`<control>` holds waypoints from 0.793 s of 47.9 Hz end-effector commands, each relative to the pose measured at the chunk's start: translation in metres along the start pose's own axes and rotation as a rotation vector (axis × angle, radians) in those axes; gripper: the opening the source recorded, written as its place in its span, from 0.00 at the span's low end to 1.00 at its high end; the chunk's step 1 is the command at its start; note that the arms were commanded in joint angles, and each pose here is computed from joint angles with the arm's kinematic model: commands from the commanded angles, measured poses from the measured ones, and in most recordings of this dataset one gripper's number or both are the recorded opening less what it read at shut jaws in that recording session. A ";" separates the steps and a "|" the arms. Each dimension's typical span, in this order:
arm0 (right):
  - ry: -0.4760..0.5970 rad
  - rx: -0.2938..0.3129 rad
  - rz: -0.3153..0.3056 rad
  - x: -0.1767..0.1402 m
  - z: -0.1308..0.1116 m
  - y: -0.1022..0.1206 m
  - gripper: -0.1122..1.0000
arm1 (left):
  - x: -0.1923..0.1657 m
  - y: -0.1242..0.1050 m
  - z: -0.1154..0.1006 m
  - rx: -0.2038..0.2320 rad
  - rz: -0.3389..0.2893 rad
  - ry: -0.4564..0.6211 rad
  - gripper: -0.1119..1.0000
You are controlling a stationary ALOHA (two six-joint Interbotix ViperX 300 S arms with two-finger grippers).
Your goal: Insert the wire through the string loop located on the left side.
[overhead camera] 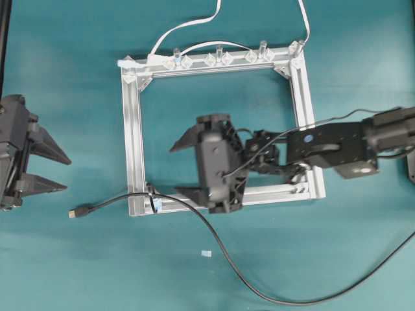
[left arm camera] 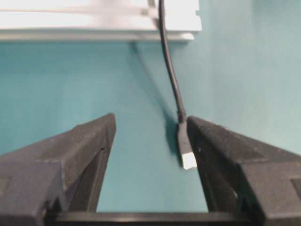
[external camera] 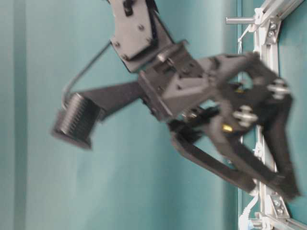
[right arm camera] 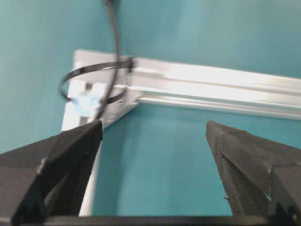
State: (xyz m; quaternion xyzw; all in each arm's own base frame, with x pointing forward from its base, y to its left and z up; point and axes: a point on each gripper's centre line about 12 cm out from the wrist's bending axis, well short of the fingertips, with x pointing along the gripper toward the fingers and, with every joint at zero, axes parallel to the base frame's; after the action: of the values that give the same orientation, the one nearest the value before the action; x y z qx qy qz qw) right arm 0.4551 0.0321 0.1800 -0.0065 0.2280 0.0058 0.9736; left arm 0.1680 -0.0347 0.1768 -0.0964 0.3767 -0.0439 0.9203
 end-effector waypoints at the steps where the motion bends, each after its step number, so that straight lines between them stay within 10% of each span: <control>1: -0.091 0.009 -0.020 -0.020 0.024 -0.007 0.94 | -0.005 0.001 0.012 0.023 0.010 -0.044 0.68; 38: -0.195 0.096 -0.110 -0.051 0.003 -0.027 0.94 | -0.026 0.018 0.023 0.030 0.078 -0.180 0.66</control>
State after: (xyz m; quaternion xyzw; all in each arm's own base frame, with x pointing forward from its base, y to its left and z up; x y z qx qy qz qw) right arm 0.4115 0.0069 0.1894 0.0224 0.1593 -0.0530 0.9855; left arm 0.1637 -0.0103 0.2032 -0.0764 0.3005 -0.0053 0.9507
